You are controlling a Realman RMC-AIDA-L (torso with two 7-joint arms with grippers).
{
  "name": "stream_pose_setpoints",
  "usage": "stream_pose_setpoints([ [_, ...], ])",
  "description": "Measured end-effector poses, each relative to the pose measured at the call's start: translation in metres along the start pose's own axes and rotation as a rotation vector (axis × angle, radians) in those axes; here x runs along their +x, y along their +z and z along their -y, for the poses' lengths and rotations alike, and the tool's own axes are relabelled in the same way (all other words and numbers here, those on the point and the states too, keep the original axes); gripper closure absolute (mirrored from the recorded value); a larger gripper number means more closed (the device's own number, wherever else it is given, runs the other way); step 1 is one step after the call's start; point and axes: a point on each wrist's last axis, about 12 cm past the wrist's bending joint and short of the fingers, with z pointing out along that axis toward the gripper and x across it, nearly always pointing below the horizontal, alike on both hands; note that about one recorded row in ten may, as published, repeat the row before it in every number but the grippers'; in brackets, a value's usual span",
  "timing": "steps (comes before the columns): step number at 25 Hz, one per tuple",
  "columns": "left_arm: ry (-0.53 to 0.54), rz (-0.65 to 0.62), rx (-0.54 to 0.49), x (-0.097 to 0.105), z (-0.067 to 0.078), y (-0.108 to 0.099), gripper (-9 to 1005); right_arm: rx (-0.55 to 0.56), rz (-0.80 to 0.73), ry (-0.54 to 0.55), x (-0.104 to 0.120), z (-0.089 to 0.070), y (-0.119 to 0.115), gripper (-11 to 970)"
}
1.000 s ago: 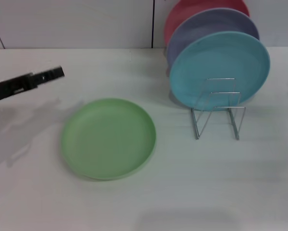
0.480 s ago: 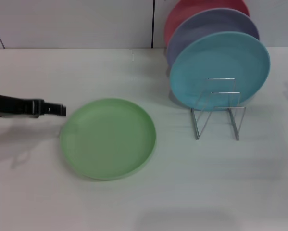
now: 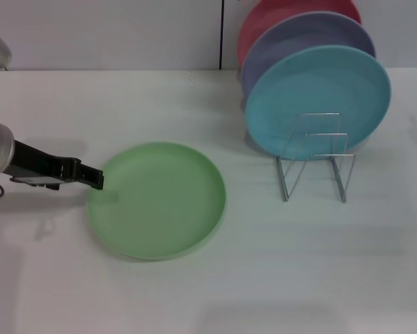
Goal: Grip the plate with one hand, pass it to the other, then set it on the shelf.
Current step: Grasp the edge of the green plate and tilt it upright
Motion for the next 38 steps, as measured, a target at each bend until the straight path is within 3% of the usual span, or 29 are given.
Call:
stream_pose_setpoints([
  [15,-0.017,-0.097,-0.068,-0.008,0.013,0.021,189,0.002,0.014,0.0,-0.001,0.0,0.004,199],
  [38,-0.031,-0.103,-0.07,-0.01,0.011,0.038,210,0.01,0.025,-0.004,-0.003,0.002,0.007,199],
])
